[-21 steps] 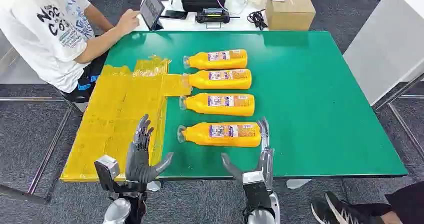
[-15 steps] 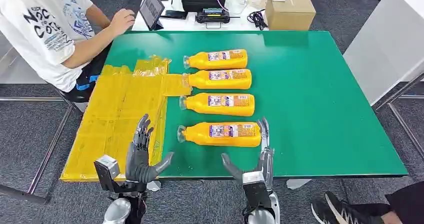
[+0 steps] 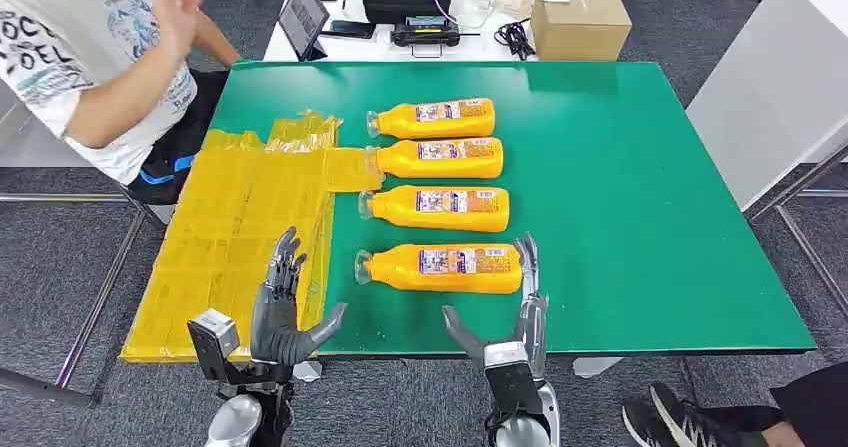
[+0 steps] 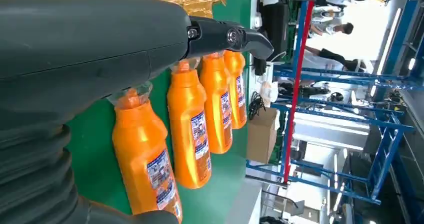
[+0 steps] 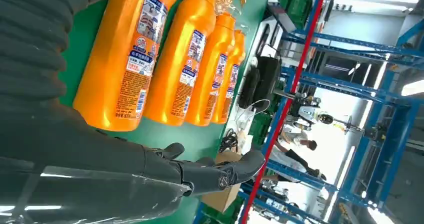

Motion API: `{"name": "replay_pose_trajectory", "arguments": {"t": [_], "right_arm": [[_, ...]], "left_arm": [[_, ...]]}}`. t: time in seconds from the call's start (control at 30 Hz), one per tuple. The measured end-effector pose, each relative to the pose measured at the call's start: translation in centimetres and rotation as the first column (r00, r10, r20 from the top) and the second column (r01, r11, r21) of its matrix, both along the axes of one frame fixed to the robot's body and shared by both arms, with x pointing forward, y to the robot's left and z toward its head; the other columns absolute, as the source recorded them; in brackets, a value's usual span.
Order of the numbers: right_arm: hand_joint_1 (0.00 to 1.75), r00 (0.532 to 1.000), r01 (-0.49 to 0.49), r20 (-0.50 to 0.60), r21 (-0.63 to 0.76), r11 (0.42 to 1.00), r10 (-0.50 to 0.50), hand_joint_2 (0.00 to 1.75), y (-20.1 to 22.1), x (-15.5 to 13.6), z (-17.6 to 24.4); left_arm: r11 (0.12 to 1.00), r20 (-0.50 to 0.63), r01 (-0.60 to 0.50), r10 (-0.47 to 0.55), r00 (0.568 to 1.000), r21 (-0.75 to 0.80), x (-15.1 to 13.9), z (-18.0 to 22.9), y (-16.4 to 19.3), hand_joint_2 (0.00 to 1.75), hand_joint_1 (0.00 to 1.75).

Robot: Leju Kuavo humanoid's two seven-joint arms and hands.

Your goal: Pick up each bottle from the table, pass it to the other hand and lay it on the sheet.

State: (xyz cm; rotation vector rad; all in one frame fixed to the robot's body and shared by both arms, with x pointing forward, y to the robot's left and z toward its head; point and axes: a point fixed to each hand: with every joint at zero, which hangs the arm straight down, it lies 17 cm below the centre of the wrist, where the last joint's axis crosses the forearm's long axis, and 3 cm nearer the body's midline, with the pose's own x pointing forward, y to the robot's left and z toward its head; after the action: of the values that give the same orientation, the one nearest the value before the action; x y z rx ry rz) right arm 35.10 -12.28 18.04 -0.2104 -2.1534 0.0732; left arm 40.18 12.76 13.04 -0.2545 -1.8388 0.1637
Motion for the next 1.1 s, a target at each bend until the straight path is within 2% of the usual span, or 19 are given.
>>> {"name": "replay_pose_trajectory", "arguments": {"t": [0.67,0.9,1.1], "right_arm": [[0.0,1.0,-0.008,0.002,-0.027,1.0,0.009,1.75,0.3,0.0,-0.1],[0.0,0.991,-0.052,-0.128,-0.17,0.984,0.03,1.75,1.1,2.2,-2.7],[0.0,0.968,-0.092,-0.253,-0.362,0.928,-0.002,1.75,-0.3,5.9,-5.9]], "left_arm": [[1.0,0.0,-0.001,0.001,1.0,-0.005,0.1,0.1,0.0,1.75,0.0],[1.0,-0.003,-0.007,0.007,1.0,-0.01,0.1,0.0,0.2,1.75,0.0],[1.0,0.0,-0.001,0.001,1.0,-0.014,0.1,-0.1,0.3,1.75,0.0]]}}
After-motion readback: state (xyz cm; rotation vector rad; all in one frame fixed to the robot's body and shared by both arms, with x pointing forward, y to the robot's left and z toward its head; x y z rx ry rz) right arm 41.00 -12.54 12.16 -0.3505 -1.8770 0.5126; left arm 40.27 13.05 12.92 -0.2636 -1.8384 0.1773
